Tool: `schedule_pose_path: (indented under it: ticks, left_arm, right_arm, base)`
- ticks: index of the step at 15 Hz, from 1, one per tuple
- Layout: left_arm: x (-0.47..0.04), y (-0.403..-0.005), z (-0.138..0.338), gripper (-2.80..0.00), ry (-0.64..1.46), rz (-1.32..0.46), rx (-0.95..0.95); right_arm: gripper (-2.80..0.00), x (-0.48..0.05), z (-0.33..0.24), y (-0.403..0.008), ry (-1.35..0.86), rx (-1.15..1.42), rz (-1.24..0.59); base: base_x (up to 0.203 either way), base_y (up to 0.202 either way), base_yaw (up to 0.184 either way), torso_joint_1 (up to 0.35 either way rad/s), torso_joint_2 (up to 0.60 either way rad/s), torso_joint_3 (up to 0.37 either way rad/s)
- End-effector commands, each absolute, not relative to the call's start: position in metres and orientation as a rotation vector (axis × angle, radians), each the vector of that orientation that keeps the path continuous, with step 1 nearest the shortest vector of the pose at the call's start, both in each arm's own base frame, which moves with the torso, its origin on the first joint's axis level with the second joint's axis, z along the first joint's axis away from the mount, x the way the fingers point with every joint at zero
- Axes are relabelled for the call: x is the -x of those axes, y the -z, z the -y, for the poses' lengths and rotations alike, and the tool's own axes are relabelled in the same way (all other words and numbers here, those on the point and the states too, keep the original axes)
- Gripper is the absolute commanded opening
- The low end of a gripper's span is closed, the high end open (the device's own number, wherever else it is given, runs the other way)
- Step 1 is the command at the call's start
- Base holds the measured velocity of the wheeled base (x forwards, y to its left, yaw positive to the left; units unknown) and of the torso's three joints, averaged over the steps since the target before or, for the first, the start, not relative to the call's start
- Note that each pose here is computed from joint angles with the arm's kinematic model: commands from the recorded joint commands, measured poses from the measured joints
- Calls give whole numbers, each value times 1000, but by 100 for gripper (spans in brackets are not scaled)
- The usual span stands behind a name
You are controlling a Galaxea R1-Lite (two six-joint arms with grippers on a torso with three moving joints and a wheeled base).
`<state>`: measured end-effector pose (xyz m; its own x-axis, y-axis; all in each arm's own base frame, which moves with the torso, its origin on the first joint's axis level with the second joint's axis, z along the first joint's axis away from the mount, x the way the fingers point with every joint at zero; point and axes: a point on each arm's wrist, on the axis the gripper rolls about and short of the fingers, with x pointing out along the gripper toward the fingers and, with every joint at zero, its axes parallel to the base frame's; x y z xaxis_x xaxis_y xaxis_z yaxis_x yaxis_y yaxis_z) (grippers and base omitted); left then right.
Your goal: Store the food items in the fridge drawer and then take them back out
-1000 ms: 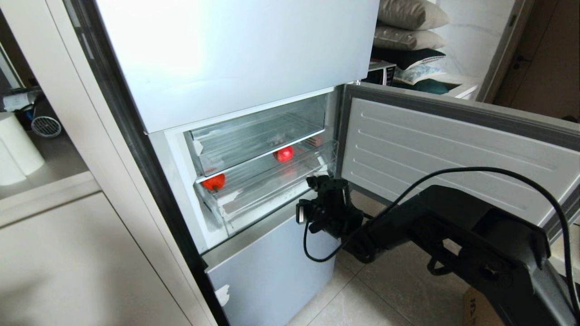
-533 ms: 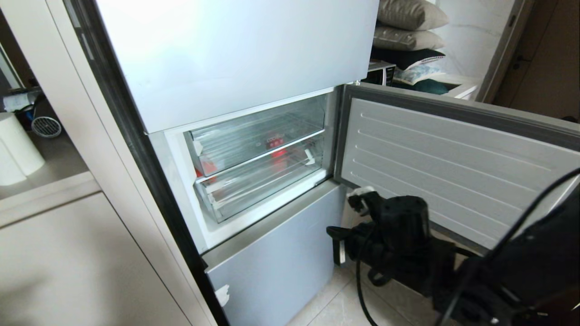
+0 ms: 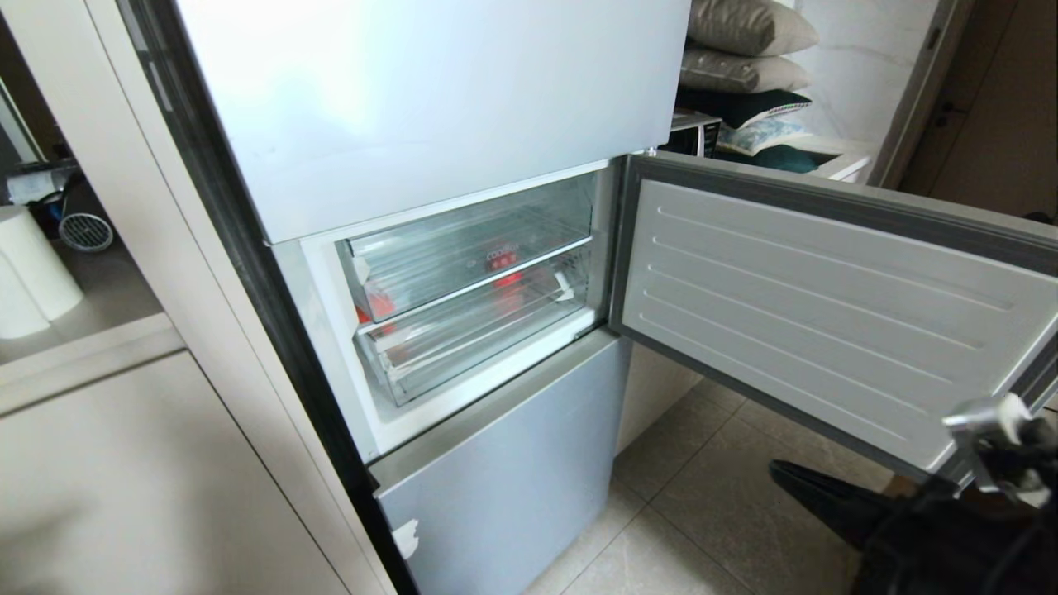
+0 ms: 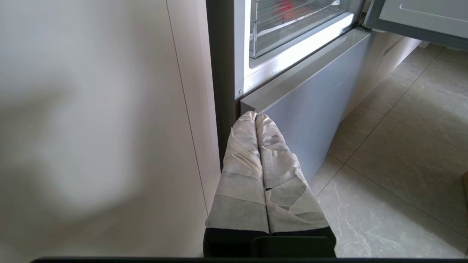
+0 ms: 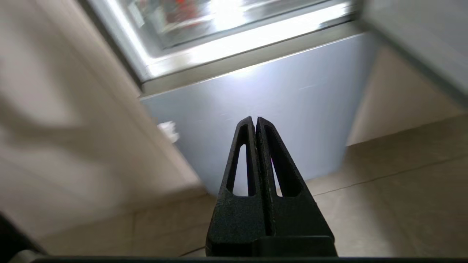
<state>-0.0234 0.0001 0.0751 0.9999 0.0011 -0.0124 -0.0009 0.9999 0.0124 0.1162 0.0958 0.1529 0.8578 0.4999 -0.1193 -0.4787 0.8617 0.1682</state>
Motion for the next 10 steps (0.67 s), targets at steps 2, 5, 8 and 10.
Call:
schedule_pose_path:
  ticks: [2, 5, 8, 10]
  left_arm:
    - [23, -75, 0, -280, -1, -14, -12]
    - [23, -75, 0, -280, -1, -14, -12]
    - [23, -75, 0, -280, -1, -14, -12]
    - [23, -75, 0, -280, -1, -14, -12]
  right_arm:
    - [-280, -62, -43, -160, -353, -217, 51]
    - [-280, -37, -11, -148, -64, -161, 94]
    - [-280, -19, 8, -136, 337, -67, 106]
    - [-280, 3, 12, -121, 459, 5, 123]
  base:
    - [0, 0, 0, 0, 0, 0]
    - [0, 0, 0, 0, 0, 0]
    - [0, 0, 0, 0, 0, 0]
    - [0, 0, 0, 0, 0, 0]
